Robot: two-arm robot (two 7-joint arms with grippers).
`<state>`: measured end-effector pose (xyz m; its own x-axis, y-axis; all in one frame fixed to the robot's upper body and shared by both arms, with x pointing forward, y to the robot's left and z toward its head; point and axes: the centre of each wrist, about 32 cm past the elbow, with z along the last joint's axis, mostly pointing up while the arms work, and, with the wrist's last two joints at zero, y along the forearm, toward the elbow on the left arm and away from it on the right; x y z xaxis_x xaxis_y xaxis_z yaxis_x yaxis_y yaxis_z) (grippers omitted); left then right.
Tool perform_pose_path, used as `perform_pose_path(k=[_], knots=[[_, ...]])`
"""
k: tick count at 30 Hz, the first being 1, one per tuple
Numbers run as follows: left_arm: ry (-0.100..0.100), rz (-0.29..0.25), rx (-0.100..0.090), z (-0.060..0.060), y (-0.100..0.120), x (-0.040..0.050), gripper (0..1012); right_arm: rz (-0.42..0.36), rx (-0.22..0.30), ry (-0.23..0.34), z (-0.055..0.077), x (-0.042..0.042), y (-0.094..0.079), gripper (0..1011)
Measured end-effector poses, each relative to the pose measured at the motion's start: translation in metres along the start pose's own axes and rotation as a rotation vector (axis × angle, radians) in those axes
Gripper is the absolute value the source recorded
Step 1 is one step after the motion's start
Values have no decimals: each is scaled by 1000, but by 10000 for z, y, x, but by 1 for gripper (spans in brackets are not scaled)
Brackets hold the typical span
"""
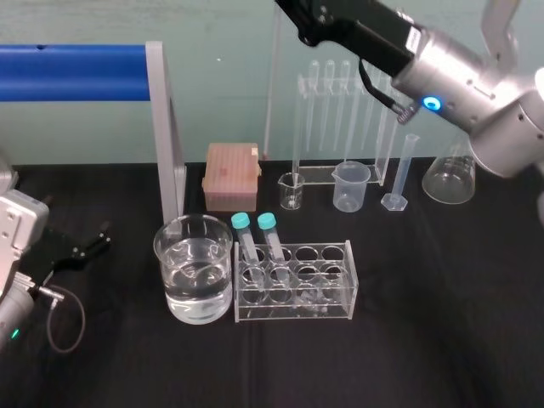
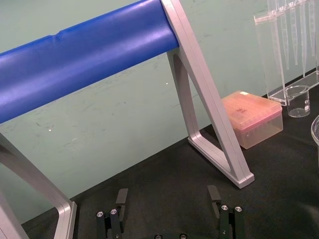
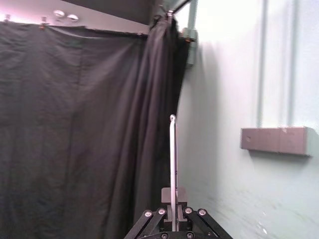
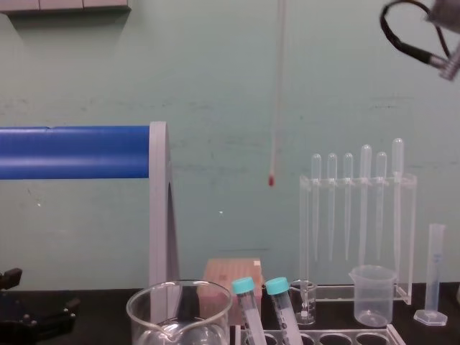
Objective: Hold the thermometer with one hand and immerse one end into the beaker, then reinsert it into the test tube rack.
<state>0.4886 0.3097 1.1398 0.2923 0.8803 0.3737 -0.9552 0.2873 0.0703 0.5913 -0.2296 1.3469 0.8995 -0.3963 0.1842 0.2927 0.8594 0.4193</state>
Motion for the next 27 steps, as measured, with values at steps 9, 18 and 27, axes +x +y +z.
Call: perform_pose_path(k=[9, 18, 27], knots=[[0, 0, 0, 0, 0, 0, 1008, 99, 41, 49, -133, 70, 367, 52], [0, 0, 0, 0, 0, 0, 1008, 155, 43, 172, -538, -36, 566, 52], [0, 0, 0, 0, 0, 0, 1008, 149, -84, 256, -958, -130, 439, 52]])
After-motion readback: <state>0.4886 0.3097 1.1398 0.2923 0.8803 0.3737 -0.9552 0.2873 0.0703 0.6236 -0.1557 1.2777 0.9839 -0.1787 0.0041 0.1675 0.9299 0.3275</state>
